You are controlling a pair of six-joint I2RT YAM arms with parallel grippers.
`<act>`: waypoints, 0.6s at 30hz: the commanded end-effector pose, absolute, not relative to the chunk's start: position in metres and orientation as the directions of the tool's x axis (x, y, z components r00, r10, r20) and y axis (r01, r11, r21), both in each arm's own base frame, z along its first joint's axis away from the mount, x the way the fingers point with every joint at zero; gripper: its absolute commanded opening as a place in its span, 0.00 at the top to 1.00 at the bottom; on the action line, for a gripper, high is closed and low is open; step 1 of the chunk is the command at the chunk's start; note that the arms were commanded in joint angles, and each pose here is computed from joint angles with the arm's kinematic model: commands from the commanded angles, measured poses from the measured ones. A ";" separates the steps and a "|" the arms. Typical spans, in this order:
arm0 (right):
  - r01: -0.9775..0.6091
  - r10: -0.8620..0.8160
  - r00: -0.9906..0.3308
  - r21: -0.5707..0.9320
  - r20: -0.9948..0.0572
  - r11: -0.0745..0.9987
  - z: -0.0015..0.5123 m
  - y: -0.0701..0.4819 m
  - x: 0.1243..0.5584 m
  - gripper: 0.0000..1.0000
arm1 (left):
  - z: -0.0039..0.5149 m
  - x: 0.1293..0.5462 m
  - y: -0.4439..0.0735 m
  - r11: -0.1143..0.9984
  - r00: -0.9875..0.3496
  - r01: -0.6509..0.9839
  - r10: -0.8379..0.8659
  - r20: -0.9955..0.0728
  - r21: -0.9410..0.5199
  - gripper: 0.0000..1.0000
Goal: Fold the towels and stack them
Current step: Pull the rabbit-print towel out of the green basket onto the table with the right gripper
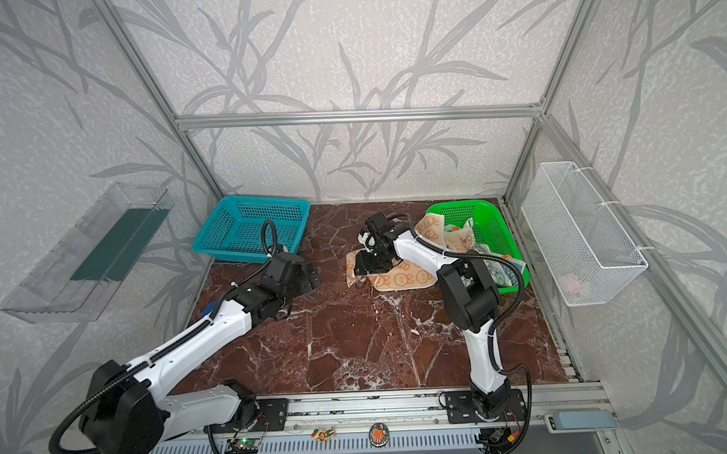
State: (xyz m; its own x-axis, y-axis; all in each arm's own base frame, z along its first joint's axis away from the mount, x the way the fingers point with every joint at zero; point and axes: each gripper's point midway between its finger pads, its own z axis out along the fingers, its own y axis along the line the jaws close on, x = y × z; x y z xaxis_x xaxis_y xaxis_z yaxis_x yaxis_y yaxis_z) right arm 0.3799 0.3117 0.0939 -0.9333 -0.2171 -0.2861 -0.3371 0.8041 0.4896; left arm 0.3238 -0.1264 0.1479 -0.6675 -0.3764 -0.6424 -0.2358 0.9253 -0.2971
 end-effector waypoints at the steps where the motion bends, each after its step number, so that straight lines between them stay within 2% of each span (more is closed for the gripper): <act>1: -0.341 -0.167 -0.917 0.496 -0.361 0.799 0.133 0.285 0.393 0.24 | 0.169 0.342 -0.146 0.888 -0.632 -0.210 -0.443 -0.636 -0.409 0.01; 5: -0.263 -0.118 -0.937 0.442 -0.329 0.857 0.116 0.241 0.397 0.01 | 0.173 0.353 -0.163 0.871 -0.640 -0.178 -0.456 -0.619 -0.458 0.01; 13: -0.172 -0.070 -0.968 0.435 -0.241 0.884 0.065 0.224 0.387 0.01 | 0.173 0.366 -0.202 0.856 -0.707 -0.111 -0.426 -0.565 -0.506 0.01; 18: -0.164 -0.080 -0.975 0.427 -0.206 0.889 0.042 0.237 0.379 0.01 | 0.165 0.365 -0.204 0.881 -0.745 -0.098 -0.373 -0.553 -0.463 0.01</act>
